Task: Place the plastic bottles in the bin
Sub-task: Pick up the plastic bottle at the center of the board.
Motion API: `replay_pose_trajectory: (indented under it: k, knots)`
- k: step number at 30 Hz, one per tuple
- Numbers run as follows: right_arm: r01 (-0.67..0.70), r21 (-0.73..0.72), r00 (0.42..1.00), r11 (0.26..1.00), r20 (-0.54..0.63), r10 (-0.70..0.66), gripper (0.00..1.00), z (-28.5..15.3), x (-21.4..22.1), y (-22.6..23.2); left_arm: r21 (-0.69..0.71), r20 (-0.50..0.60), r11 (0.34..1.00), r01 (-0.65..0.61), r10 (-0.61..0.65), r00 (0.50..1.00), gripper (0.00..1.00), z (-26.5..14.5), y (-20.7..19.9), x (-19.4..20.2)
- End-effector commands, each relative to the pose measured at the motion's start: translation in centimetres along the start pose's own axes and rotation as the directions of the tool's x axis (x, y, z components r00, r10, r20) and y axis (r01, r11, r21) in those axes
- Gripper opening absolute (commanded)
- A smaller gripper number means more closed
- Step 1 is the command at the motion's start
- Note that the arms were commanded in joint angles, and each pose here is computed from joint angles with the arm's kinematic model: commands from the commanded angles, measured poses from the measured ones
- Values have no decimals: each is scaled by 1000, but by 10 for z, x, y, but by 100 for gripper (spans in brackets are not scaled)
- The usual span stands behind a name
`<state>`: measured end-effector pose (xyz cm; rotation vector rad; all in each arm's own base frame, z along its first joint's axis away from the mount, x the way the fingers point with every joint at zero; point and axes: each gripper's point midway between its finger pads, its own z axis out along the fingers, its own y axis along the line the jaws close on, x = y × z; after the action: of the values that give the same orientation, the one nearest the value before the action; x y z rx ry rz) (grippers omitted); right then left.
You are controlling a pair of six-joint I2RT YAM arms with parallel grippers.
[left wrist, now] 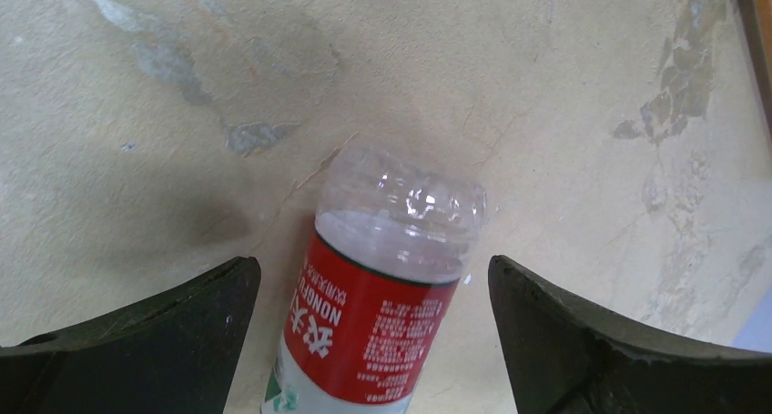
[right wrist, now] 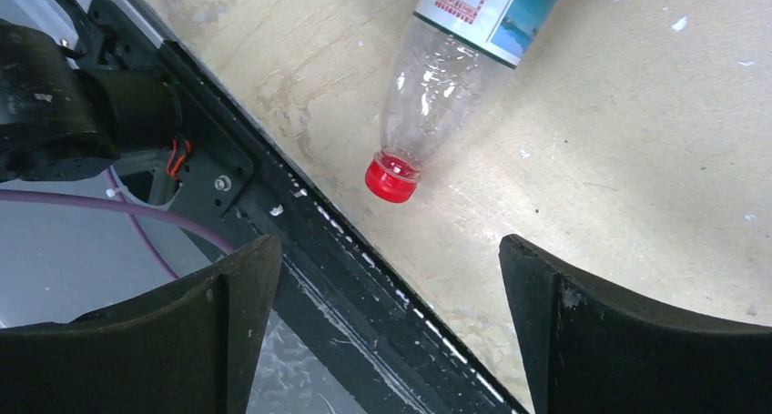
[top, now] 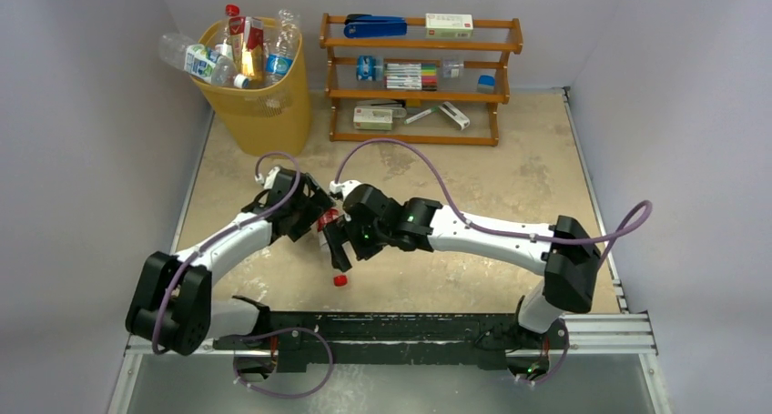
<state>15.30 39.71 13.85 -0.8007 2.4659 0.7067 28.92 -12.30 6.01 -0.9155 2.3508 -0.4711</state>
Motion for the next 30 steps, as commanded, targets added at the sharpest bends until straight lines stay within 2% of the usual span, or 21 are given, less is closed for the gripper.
replay_pose_trajectory:
  k: [1, 4, 8, 9, 13, 16, 23, 30]
  knots:
    - [-24, 22, 999, 999, 22, 23, 93, -16, -3, -13, 85, 18, 996, -40, 38, 999, 97, 9, -34, -13]
    - [-39, 24, 999, 999, 27, 39, 93, -19, -1, -19, 102, -4, 993, -63, 64, 998, 96, 18, -44, -12]
    - [-62, 21, 997, 998, 36, 61, 93, -23, 2, -23, 95, -22, 987, -129, 132, 991, 89, 27, -54, -10]
    - [-65, 22, 997, 998, 38, 65, 92, -23, 2, -25, 90, -29, 985, -149, 153, 988, 86, 30, -55, -9]
    - [-83, 31, 995, 996, 52, 81, 92, -29, 1, -33, 90, -52, 974, -209, 215, 975, 62, 36, -56, -3]
    - [-98, 39, 993, 994, 67, 95, 92, -33, 0, -41, 101, -53, 968, -231, 237, 970, 53, 35, -60, -4]
    - [-133, 40, 988, 990, 90, 129, 92, -39, -1, -56, 139, 36, 941, -310, 308, 951, 53, 12, -103, -40]
    - [-146, 43, 984, 988, 109, 141, 91, -46, -2, -63, 171, 210, 906, -387, 350, 913, 54, -35, -172, -114]
